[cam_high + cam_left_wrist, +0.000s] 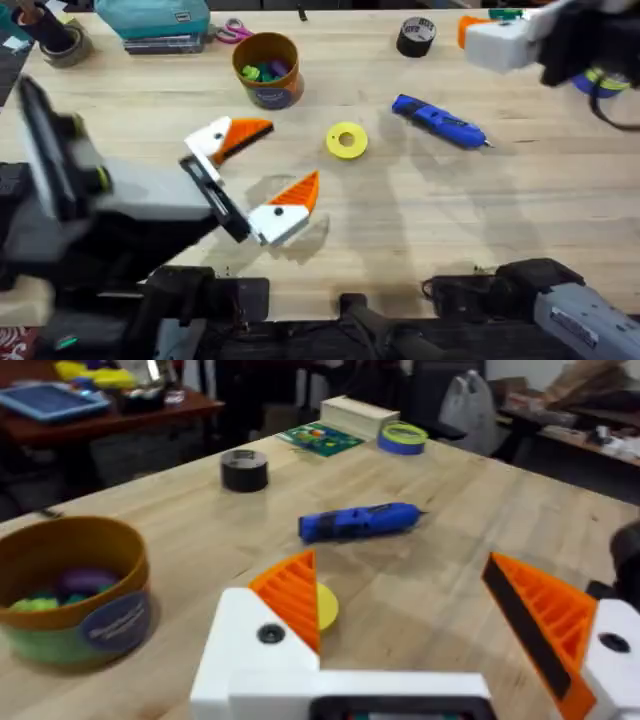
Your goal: Pick up the gripper from the table and insert it into the empty holder that is missing its gripper. Then pick up a screw, insert it into the mounting hole, and use the screwdriver to tighten it. Finally, clean up the table by picking up the vegetable and placing it into the bucket.
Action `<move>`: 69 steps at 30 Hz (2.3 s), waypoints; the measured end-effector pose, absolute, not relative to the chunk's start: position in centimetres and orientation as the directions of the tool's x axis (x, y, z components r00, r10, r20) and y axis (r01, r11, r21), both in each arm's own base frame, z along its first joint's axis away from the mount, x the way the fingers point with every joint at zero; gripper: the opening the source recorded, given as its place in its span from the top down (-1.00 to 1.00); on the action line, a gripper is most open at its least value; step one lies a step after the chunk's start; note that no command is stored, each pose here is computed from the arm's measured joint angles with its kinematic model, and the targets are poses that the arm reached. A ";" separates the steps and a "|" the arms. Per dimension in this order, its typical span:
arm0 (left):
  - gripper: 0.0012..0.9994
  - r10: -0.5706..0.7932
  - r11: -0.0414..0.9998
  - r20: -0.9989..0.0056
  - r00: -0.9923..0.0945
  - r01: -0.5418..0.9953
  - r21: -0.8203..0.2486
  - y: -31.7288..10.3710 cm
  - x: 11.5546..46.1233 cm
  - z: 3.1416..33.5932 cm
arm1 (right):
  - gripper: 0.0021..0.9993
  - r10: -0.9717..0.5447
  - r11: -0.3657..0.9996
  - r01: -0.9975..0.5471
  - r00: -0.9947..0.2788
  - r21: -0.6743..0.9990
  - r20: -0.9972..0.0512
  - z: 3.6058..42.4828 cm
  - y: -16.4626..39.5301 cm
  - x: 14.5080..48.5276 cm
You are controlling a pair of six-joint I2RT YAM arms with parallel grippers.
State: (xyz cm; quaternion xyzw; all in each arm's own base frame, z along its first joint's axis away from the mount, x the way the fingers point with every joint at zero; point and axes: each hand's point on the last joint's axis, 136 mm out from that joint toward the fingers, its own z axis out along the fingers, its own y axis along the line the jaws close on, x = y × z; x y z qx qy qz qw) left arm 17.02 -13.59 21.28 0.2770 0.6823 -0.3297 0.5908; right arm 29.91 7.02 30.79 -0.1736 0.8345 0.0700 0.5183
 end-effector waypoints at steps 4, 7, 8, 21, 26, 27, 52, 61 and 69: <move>-0.97 0.054 0.705 -0.960 -0.276 0.692 -0.159 -12.4 17.5 23.5 | -0.99 -0.142 0.944 -0.329 -0.464 0.021 -0.874 30.5 6.7 26.8; -0.97 0.107 0.757 -0.917 -0.384 0.630 -0.175 -11.3 18.2 24.6 | -0.99 -0.088 0.951 -0.301 -0.492 0.074 -0.866 30.5 6.4 24.9; -0.97 0.125 0.775 -0.897 -0.425 0.606 -0.179 -10.9 18.4 24.9 | -0.99 -0.075 0.952 -0.294 -0.495 0.085 -0.866 30.5 6.4 24.2; -0.97 0.207 0.921 -0.674 -0.709 0.373 -0.110 -6.1 21.2 23.9 | -0.99 -0.095 0.971 -0.223 -0.679 0.082 -0.728 23.6 4.7 20.1; -0.97 0.212 0.927 -0.667 -0.714 0.362 -0.093 -5.7 21.3 23.7 | -0.99 -0.094 0.972 -0.223 -0.676 0.081 -0.731 23.6 4.8 20.5; -0.97 0.212 0.929 -0.666 -0.715 0.359 -0.090 -5.6 21.3 23.7 | -0.99 -0.094 0.972 -0.223 -0.676 0.081 -0.731 23.6 4.8 20.5; -0.97 -0.162 0.987 -0.240 -0.957 -0.158 -0.037 4.5 23.4 14.2 | -0.99 -0.091 0.972 -0.219 -0.671 0.080 -0.736 23.7 4.7 20.6; -0.97 -0.157 0.987 -0.092 -0.983 -0.153 -0.053 4.7 24.5 10.1 | -0.99 -0.091 0.972 -0.219 -0.670 0.080 -0.736 23.7 4.7 20.6; -0.97 -0.107 0.994 -0.139 -0.984 -0.102 -0.044 5.3 28.5 7.1 | -0.99 -0.089 0.972 -0.220 -0.660 0.079 -0.746 24.0 4.8 20.8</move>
